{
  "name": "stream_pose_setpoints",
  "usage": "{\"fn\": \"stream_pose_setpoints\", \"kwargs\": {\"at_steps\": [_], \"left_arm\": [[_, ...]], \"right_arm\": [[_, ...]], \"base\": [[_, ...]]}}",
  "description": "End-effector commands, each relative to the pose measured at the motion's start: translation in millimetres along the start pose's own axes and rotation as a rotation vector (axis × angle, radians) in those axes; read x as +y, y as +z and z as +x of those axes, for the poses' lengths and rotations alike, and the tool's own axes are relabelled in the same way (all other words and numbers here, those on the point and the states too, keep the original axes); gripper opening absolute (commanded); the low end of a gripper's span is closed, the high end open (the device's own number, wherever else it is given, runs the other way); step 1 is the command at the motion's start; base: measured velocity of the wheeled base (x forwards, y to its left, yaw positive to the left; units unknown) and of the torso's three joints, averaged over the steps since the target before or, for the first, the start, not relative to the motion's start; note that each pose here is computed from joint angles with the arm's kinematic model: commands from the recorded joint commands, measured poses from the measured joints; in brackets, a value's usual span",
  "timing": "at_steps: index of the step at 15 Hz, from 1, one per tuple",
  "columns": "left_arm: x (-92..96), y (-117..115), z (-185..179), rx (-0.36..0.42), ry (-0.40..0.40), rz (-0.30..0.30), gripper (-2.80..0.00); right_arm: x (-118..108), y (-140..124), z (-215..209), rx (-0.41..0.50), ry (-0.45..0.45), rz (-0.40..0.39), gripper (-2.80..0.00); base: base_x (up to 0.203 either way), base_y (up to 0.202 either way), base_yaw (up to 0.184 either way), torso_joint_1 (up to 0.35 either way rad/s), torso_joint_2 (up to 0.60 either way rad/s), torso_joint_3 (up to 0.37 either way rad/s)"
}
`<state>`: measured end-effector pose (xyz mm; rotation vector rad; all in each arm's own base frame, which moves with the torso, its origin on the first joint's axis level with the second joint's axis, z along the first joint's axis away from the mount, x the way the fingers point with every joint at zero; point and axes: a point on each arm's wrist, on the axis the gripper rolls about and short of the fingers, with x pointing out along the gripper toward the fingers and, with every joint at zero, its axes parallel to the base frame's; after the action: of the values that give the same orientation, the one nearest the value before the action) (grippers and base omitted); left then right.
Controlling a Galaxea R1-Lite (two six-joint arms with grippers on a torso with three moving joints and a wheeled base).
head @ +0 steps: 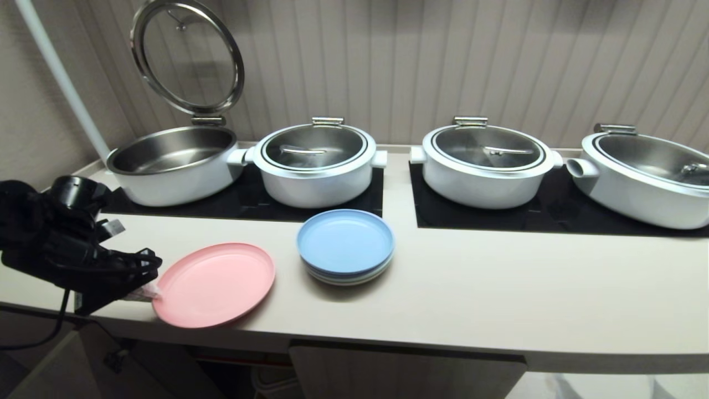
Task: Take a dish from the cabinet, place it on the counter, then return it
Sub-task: Pick up the plate from the table
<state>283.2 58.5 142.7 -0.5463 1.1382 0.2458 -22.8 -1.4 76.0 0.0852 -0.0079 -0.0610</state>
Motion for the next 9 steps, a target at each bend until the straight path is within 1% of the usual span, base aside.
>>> {"fn": "stream_pose_setpoints", "kwargs": {"at_steps": [1,3,7,9], "left_arm": [[3.1,-9,-8,0.005,-0.017,-0.006,-2.8],[4.1,-18,-13,0.015,-0.05,-0.004,-2.8],[6.9,-29,-18,0.027,-0.063,-0.005,-2.8],[8.6,-36,-22,0.034,-0.082,-0.007,-2.8]], "right_arm": [[0,0,0,0.0,0.0,0.001,-2.8],[0,0,0,0.001,0.0,0.001,-2.8],[0,0,0,-0.001,0.0,0.001,-2.8],[0,0,0,-0.001,0.0,0.001,-2.8]], "base": [[0.0,0.0,0.0,0.0,0.0,0.0],[0.0,0.0,0.0,0.0,0.0,0.0],[0.0,0.0,0.0,0.0,0.0,0.0],[0.0,0.0,0.0,0.0,0.0,0.0]]}}
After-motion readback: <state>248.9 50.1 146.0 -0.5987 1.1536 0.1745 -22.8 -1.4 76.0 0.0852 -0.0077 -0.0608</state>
